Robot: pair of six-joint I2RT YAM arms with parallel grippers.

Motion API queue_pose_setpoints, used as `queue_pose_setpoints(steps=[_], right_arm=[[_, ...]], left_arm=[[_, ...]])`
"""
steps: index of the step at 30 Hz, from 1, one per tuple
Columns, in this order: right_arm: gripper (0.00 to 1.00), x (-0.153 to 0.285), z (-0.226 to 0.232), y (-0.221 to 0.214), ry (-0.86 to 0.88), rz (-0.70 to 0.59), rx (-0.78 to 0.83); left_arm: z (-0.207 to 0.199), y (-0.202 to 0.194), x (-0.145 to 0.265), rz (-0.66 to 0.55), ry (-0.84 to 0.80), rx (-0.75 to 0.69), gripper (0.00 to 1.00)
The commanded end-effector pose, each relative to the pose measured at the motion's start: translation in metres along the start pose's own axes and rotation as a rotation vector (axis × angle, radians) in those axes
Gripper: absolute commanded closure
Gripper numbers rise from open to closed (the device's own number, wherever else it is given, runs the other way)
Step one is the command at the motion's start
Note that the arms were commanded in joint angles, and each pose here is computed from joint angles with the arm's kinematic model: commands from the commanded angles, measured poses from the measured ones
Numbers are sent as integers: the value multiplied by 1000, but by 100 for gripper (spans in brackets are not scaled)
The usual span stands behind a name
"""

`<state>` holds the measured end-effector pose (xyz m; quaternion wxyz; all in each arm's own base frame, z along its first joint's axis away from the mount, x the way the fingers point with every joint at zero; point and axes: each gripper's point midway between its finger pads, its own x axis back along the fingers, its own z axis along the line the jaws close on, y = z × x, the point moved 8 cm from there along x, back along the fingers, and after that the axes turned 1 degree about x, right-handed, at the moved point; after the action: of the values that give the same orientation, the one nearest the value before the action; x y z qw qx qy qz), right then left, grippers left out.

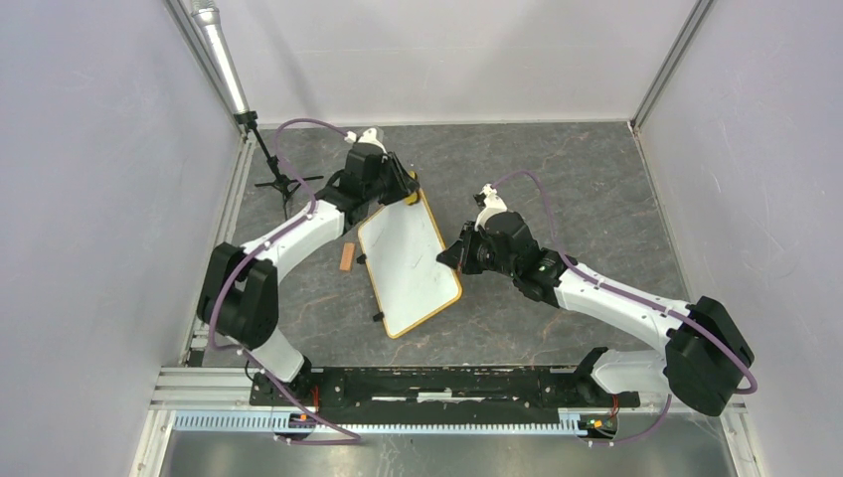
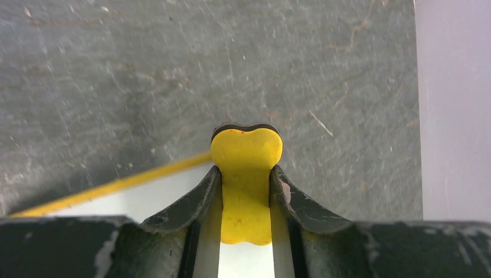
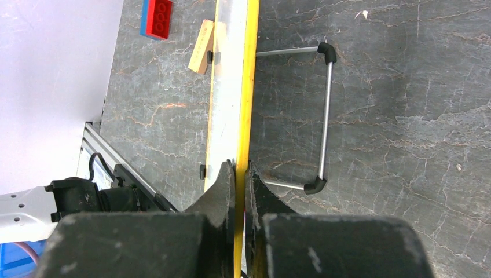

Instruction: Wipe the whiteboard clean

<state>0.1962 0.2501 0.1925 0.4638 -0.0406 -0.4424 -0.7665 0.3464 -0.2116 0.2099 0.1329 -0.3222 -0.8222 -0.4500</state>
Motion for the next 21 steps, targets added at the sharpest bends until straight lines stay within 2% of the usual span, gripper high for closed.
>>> queue_pose_setpoints(steps=[1, 5, 12, 16, 21], right_arm=[[100, 3, 27, 1, 143, 37, 104], [100, 4, 26, 2, 136, 30, 105], [100, 0, 25, -1, 146, 39, 105], [100, -1, 25, -1, 150, 37, 101], [100, -3, 25, -3, 155, 37, 86]], left_arm=[[31, 0, -22, 40, 111, 0, 84], [54, -13, -22, 83, 136, 35, 84], [82, -53, 7, 143, 116, 103, 84], [69, -79, 26, 184, 52, 94, 84], [17, -122, 58, 212, -30, 8, 84]])
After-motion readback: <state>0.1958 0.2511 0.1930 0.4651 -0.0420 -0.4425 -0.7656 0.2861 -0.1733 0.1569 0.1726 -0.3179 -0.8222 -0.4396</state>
